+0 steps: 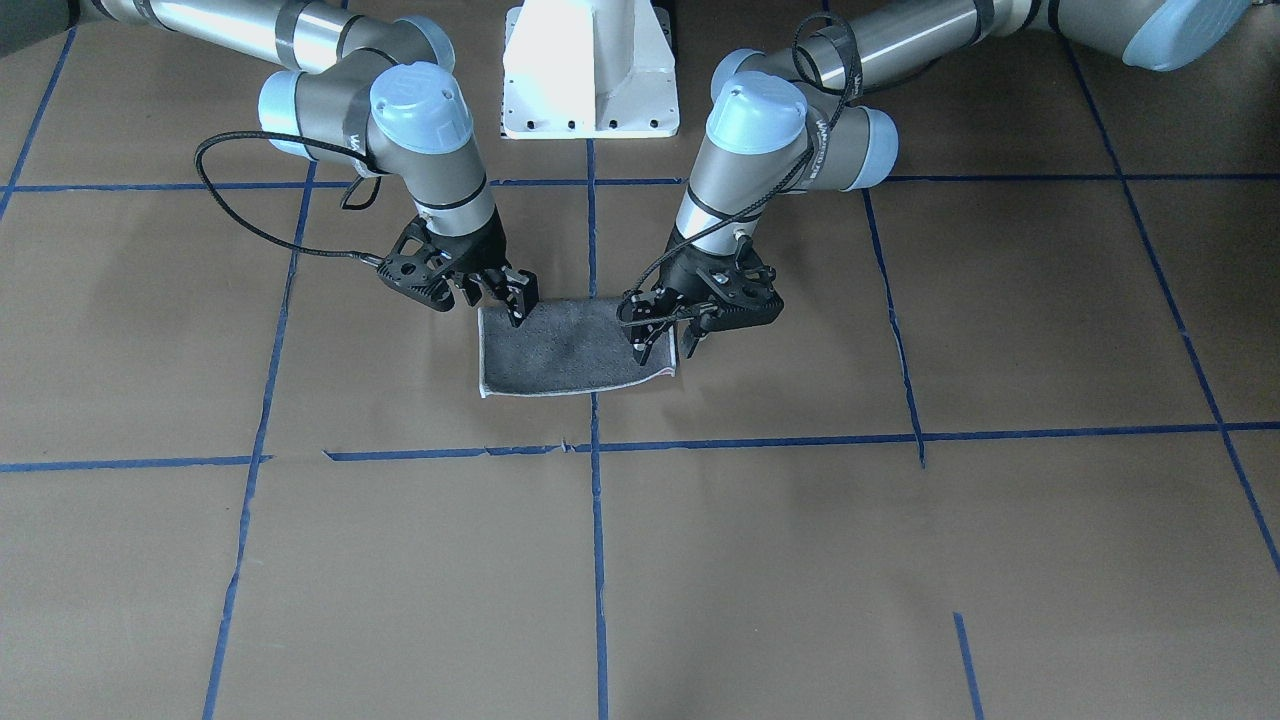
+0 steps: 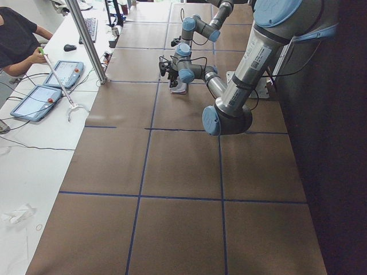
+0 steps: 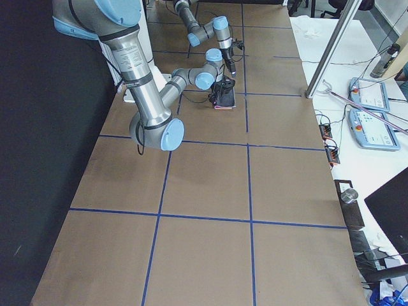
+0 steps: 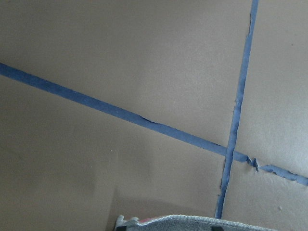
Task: Fold towel twice with both arms
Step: 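Release the folded edge and reposition both grippers on the folded strip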
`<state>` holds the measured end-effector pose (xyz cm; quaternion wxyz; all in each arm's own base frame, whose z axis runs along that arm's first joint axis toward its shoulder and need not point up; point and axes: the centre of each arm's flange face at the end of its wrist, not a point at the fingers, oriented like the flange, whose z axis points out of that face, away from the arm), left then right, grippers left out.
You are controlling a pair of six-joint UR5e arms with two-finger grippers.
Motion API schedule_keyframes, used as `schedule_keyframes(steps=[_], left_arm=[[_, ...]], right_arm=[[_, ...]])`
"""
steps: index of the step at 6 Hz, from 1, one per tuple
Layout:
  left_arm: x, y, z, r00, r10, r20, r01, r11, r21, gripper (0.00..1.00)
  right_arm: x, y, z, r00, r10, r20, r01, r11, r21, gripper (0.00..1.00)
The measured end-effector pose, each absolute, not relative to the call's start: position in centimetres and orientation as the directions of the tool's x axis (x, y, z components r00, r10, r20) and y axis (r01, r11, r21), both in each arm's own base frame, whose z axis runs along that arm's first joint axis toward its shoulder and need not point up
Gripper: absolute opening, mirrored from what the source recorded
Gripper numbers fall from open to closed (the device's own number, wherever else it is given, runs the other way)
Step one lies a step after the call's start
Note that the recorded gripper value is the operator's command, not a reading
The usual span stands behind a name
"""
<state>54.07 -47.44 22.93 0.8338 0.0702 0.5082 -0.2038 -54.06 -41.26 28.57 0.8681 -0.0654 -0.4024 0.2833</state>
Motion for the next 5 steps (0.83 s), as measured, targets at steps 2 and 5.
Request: schedule_keyframes(steps=[2, 5], left_arm=[[53.8, -47.5, 23.0, 0.399, -0.272, -0.876, 0.414, 0.905, -0.093, 0.68], [56.4, -43.7, 24.8, 0.391, -0.385, -0.836, 0.406, 0.887, -0.219, 0.70]], right_arm=[[-53.8, -40.9, 29.4, 0.522, 0.549, 0.652, -0.442, 0.829, -0.344, 0.79], [-49.3, -42.5, 28.2, 0.473, 0.561, 0.679, -0.469, 0.813, -0.345, 1.00]])
